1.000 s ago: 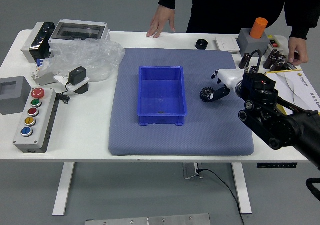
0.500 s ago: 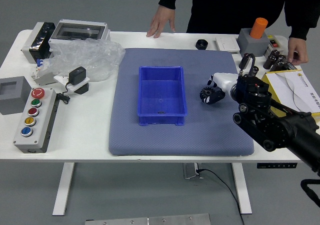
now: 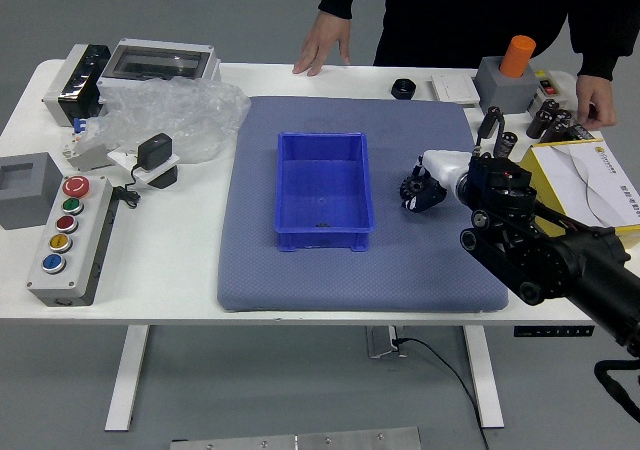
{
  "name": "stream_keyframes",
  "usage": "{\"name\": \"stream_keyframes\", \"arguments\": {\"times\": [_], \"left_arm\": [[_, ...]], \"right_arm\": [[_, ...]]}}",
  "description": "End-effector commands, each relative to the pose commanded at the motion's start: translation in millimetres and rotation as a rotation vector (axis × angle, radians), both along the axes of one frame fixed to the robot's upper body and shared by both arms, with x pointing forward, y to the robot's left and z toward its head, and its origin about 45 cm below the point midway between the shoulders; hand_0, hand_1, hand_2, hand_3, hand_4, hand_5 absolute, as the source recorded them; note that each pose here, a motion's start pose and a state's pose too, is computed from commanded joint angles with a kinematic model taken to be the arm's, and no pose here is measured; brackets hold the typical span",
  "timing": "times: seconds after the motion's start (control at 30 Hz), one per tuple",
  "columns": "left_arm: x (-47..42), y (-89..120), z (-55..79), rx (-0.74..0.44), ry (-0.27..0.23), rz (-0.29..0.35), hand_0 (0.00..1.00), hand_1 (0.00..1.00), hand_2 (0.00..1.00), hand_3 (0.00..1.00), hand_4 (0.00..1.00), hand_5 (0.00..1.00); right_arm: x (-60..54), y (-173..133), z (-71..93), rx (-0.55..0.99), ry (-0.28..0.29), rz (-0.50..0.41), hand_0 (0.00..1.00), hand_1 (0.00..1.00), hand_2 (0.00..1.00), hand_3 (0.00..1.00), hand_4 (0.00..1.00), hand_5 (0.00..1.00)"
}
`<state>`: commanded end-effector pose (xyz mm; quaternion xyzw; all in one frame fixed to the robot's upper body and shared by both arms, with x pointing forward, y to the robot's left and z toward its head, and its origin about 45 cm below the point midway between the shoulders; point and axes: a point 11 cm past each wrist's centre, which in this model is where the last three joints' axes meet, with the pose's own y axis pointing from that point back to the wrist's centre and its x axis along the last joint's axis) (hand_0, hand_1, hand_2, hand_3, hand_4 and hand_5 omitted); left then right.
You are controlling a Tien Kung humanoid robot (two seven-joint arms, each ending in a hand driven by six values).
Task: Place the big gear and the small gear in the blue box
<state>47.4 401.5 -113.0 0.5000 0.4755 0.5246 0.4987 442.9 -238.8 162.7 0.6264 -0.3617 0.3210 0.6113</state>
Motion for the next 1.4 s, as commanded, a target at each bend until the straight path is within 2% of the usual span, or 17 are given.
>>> {"name": "stream_keyframes", "arguments": {"times": [0.33, 0.37, 0.53, 0.57, 0.73, 0.77, 0.93, 0.97, 1.13, 1.17, 1.4], "left_arm": [[0.7, -1.3, -0.3, -0.002, -0.001, -0.002, 0.842, 0.807, 0.816, 0.851, 0.708, 0.277], [0.5, -1.3, -0.3, -0.002, 0.000, -0.002, 0.842, 0.808, 0.814, 0.851, 0.710, 0.277], [-0.3, -1.3, -0.4, -0.002, 0.002, -0.003, 0.842, 0.808, 0.814, 0.851, 0.710, 0.277], [-0.4, -1.3, -0.4, -0.002, 0.002, -0.003, 0.842, 0.808, 0.814, 0.850, 0.712, 0.279], [-0.4, -1.5, -0.5, -0.003, 0.002, -0.004, 0.842, 0.808, 0.814, 0.850, 0.712, 0.279], [-0.4, -1.5, -0.5, -0.003, 0.002, -0.004, 0.842, 0.807, 0.814, 0.850, 0.712, 0.277], [-0.6, -1.6, -0.5, -0.003, 0.003, -0.005, 0.842, 0.807, 0.814, 0.850, 0.712, 0.277], [-0.6, -1.6, -0.5, -0.003, 0.003, -0.005, 0.842, 0.805, 0.813, 0.850, 0.714, 0.277], [-0.9, -1.4, -0.5, -0.002, 0.003, -0.005, 0.842, 0.805, 0.813, 0.850, 0.714, 0.277], [-1.1, -1.3, -0.5, -0.002, 0.004, -0.005, 0.842, 0.806, 0.813, 0.849, 0.714, 0.277], [-1.8, -0.5, -0.4, -0.001, 0.004, -0.003, 0.842, 0.806, 0.813, 0.849, 0.716, 0.277]], "right_arm": [[0.2, 2.4, -1.1, -0.003, -0.028, -0.001, 0.673, 0.610, 0.717, 0.745, 0.790, 0.385], [0.2, 2.7, -1.0, -0.003, -0.033, 0.001, 0.612, 0.556, 0.633, 0.659, 0.718, 0.370], [-0.3, 3.9, -2.0, -0.006, -0.050, 0.010, 0.612, 0.556, 0.633, 0.659, 0.718, 0.370], [-0.6, 4.1, -2.5, -0.008, -0.052, 0.011, 0.641, 0.549, 0.598, 0.636, 0.663, 0.317], [-1.9, 4.2, -4.7, -0.013, -0.057, 0.017, 0.641, 0.549, 0.598, 0.636, 0.663, 0.317], [-2.1, 4.1, -5.2, -0.013, -0.058, 0.017, 0.663, 0.546, 0.578, 0.626, 0.625, 0.256], [-2.7, 3.9, -6.0, -0.008, -0.068, 0.016, 0.663, 0.546, 0.578, 0.626, 0.625, 0.256], [-2.6, 4.0, -5.9, -0.005, -0.072, 0.016, 0.672, 0.534, 0.546, 0.609, 0.666, 0.172], [-1.7, 3.9, -3.3, 0.005, -0.093, 0.014, 0.672, 0.534, 0.546, 0.609, 0.666, 0.172], [-1.4, 3.7, -2.3, 0.006, -0.098, 0.013, 0.674, 0.529, 0.532, 0.594, 0.715, 0.110], [2.2, 0.0, 8.5, 0.008, -0.128, 0.001, 0.673, 0.527, 0.525, 0.590, 0.709, 0.087]]}}
